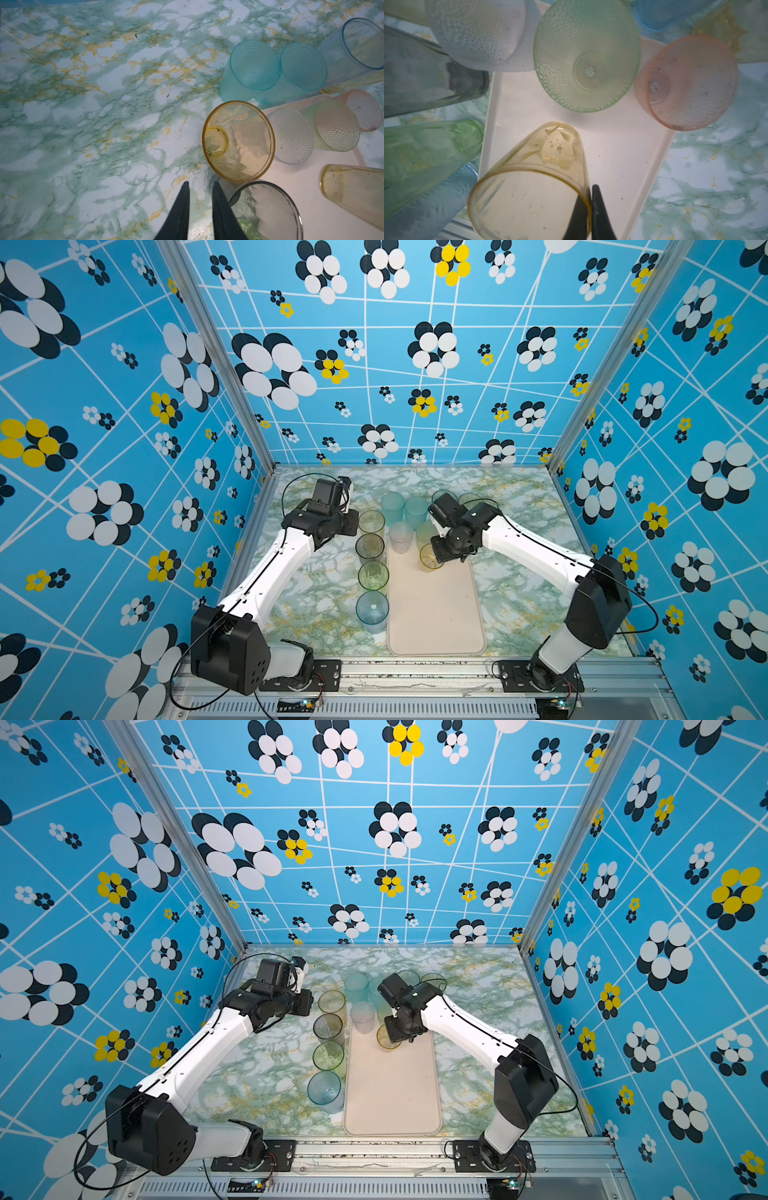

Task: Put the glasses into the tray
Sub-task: 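Carry the amber cup with the right gripper over the tray beside the green cup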

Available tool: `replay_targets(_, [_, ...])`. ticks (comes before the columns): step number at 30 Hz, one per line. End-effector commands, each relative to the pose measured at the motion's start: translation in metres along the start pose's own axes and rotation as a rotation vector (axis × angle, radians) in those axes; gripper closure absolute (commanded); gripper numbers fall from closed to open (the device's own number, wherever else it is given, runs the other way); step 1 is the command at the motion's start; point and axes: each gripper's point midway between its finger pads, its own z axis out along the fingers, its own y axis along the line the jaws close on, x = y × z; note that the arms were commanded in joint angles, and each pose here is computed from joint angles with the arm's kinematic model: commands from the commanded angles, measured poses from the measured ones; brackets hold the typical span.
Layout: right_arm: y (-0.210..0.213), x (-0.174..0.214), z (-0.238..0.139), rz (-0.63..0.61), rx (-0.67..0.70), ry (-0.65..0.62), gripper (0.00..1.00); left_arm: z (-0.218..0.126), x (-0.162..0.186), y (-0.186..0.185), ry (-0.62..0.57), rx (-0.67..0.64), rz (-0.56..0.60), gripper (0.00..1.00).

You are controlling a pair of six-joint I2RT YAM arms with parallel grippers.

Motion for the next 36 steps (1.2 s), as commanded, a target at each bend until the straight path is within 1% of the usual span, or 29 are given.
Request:
replay_targets(1, [0.017, -0.013, 0.002, -0.047, -0.025, -0.005, 1.00, -0.004, -0.010, -0.003, -0.021, 0.004, 0.009, 0.77])
replay_targets(9, [0.042, -0.027, 0.021, -0.107, -0.025, 0.030, 1.00, -0.002, -0.009, -0.003, -0.018, 0.008, 0.010, 0.77])
replay_targets(19, [0.050, -0.029, 0.040, -0.148, 0.001, 0.092, 1.00, -0.002, -0.010, -0.001, -0.016, 0.009, 0.008, 0.77])
replay_targets(36, [0.055, -0.029, 0.056, -0.169, 0.012, 0.132, 1.00, -0.001, -0.010, 0.003, -0.020, 0.010, -0.001, 0.77])
